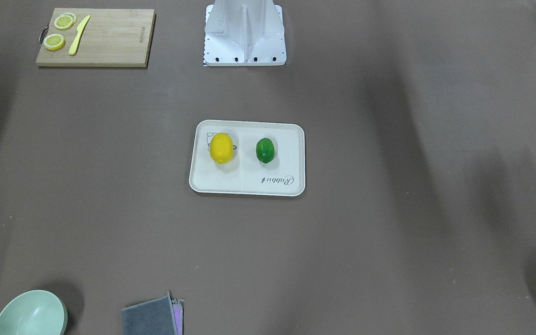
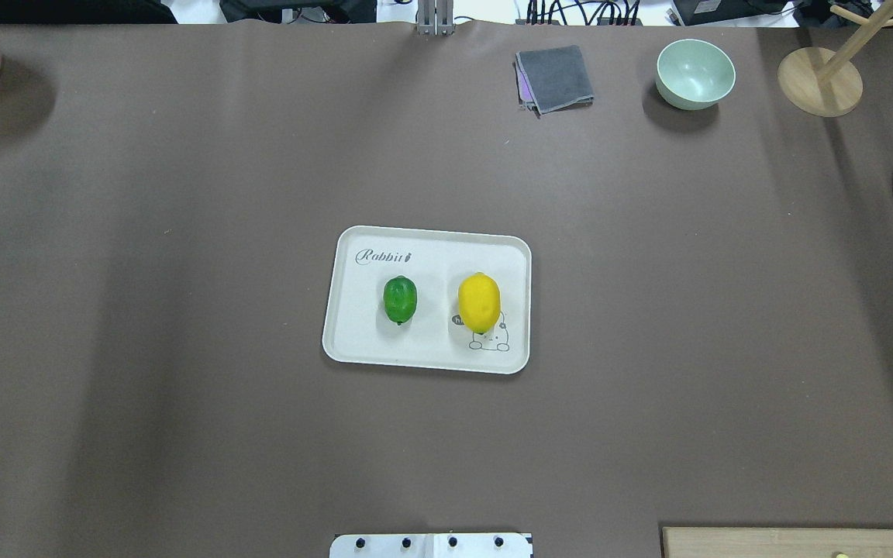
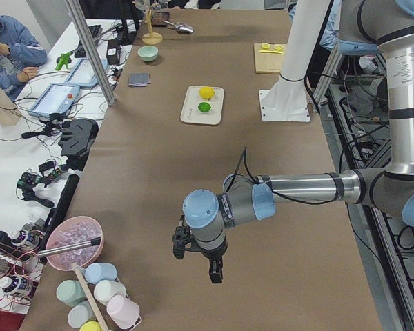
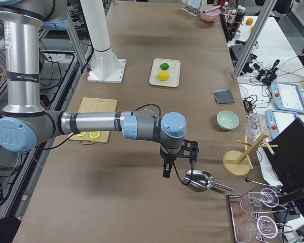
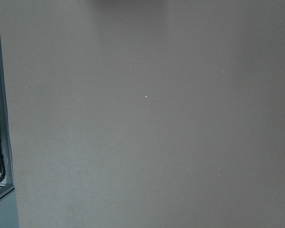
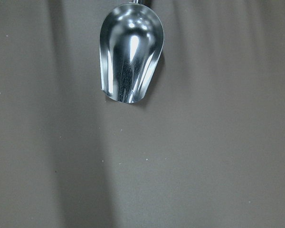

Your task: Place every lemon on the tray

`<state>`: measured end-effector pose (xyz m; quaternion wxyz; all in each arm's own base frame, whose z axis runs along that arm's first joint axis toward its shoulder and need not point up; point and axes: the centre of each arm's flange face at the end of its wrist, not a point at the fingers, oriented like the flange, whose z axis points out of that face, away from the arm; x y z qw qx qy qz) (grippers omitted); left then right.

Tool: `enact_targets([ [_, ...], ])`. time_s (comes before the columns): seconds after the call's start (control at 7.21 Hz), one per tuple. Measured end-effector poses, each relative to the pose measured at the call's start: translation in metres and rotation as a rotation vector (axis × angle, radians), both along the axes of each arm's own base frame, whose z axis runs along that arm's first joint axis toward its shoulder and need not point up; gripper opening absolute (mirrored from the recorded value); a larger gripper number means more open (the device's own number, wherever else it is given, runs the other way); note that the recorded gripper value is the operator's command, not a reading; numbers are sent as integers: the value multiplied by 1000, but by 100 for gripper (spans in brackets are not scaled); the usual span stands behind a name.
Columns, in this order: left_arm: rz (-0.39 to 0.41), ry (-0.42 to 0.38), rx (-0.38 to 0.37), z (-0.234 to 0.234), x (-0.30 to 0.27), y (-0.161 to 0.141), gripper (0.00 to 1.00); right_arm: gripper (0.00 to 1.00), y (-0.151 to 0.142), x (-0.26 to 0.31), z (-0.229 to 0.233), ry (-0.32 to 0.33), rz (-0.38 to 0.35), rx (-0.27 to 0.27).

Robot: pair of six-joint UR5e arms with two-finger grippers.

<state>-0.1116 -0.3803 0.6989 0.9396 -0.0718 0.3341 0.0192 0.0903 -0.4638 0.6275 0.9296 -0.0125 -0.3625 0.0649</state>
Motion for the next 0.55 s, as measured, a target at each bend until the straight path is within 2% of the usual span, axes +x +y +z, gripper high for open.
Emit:
enact_targets([
  [0.55, -11, 33, -2, 1, 2, -3, 98, 100, 0, 0, 0, 0, 0, 0],
])
